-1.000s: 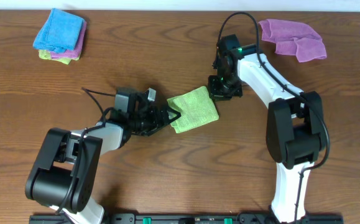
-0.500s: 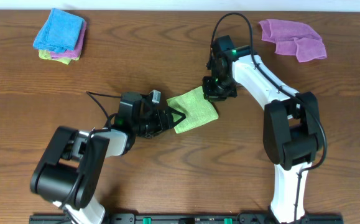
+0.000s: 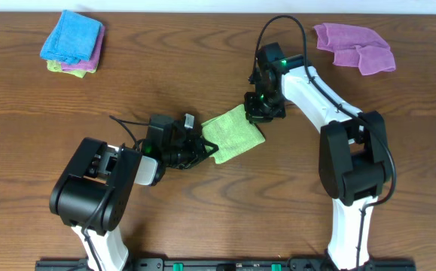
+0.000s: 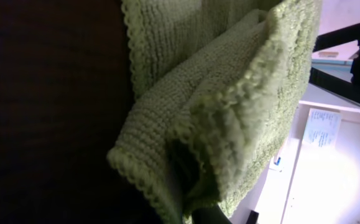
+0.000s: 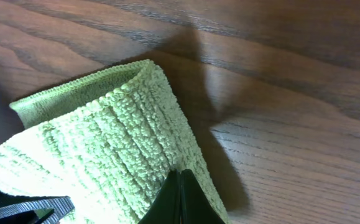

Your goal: Fold the cloth

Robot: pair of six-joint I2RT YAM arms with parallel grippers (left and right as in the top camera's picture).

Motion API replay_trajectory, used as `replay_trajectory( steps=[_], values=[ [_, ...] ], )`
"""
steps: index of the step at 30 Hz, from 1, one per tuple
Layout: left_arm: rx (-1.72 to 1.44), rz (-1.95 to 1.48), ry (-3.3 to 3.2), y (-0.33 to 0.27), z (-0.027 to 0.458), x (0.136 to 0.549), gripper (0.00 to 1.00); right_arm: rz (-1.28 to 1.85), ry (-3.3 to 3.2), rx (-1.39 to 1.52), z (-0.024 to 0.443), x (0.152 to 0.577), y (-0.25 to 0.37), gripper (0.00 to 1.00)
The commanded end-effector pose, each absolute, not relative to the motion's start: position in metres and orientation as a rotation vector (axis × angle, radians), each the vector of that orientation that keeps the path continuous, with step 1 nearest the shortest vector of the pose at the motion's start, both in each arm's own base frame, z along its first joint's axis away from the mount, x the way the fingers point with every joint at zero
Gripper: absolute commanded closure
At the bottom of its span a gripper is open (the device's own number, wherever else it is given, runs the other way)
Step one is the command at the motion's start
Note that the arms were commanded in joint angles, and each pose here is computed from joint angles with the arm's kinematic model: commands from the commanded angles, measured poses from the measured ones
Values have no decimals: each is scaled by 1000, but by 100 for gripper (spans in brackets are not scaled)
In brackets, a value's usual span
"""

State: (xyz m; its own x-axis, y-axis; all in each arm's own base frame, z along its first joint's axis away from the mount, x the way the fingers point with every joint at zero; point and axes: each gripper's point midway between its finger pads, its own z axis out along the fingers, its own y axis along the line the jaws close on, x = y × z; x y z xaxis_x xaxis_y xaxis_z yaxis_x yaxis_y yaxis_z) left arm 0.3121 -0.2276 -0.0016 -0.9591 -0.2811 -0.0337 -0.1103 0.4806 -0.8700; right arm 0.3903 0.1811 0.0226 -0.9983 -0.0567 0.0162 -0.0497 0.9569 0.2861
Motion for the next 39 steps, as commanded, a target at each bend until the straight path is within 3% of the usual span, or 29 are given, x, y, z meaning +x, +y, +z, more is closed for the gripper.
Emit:
replay_trajectory(
  steps=[1,6,11,16,18,30,39],
  values=[
    [-399,-1418,2558,-215,-15,325,94,-427,-3136,84,42,403,170,99],
    [-333,-1501,2406,-208,28,368,94,-294,-3166,45,60,414,133,99],
    [-248,-1484,2151,-180,116,433,94,-286,-3200,-4,81,428,113,98],
    [-248,-1368,1899,-111,223,486,94,-292,-3214,-23,86,433,108,99],
    [-308,-1289,1842,-72,246,502,95,-292,-3215,-23,86,433,109,99],
    [-498,-772,1723,91,271,529,94,-301,-3234,2,87,438,113,99],
    [-490,-732,1718,97,271,529,94,-305,-3243,5,87,440,113,99]
  ],
)
